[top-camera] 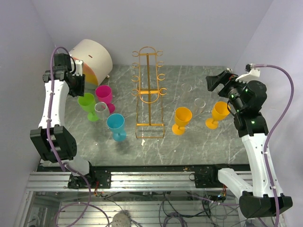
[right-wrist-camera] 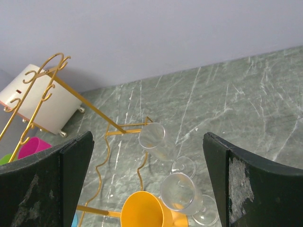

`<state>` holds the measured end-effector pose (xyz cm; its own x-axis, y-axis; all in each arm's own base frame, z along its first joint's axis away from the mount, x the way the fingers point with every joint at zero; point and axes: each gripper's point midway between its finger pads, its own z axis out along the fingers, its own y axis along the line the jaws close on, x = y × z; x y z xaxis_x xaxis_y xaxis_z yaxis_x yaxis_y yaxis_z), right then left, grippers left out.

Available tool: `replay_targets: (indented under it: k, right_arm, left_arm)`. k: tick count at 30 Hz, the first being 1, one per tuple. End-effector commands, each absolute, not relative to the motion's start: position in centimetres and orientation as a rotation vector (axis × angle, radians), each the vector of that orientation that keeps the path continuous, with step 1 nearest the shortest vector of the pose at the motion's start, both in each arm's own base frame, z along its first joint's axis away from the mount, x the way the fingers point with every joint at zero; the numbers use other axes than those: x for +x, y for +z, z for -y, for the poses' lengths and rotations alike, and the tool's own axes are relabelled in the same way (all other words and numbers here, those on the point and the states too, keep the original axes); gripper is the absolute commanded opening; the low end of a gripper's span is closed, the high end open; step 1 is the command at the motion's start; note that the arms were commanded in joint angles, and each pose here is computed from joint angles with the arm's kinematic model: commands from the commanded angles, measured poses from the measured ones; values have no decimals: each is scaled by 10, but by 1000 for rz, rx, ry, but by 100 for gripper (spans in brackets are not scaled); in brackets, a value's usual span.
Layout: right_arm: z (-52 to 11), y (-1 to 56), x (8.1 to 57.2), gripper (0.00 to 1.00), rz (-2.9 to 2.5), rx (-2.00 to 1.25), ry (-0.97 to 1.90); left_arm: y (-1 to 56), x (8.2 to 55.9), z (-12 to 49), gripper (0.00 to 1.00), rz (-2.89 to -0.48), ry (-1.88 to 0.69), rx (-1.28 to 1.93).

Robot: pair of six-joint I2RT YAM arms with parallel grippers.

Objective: Place the wine glass upside down on the wine glass rack

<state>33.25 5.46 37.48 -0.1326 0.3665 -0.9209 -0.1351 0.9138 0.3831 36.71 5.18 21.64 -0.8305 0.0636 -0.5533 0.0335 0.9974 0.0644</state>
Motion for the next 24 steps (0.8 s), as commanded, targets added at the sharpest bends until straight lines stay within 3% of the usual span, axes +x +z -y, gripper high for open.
replay_targets:
  k: [1,17,22,24]
  right_arm:
    - [-59,378,326,100,-1639,143,446]
    - [-54,377,327,100,-1633,152,416]
    - [-53,374,327,100,-1635,156,413]
    - [-52,374,327,100,-1634,159,410]
  left_arm:
    - [211,381,-73,48,-2522,161,36]
    - [159,393,-86,43,-2606,215,22]
    - [158,392,-87,29,-2605,228,29]
    - [158,390,-86,12,-2606,219,33]
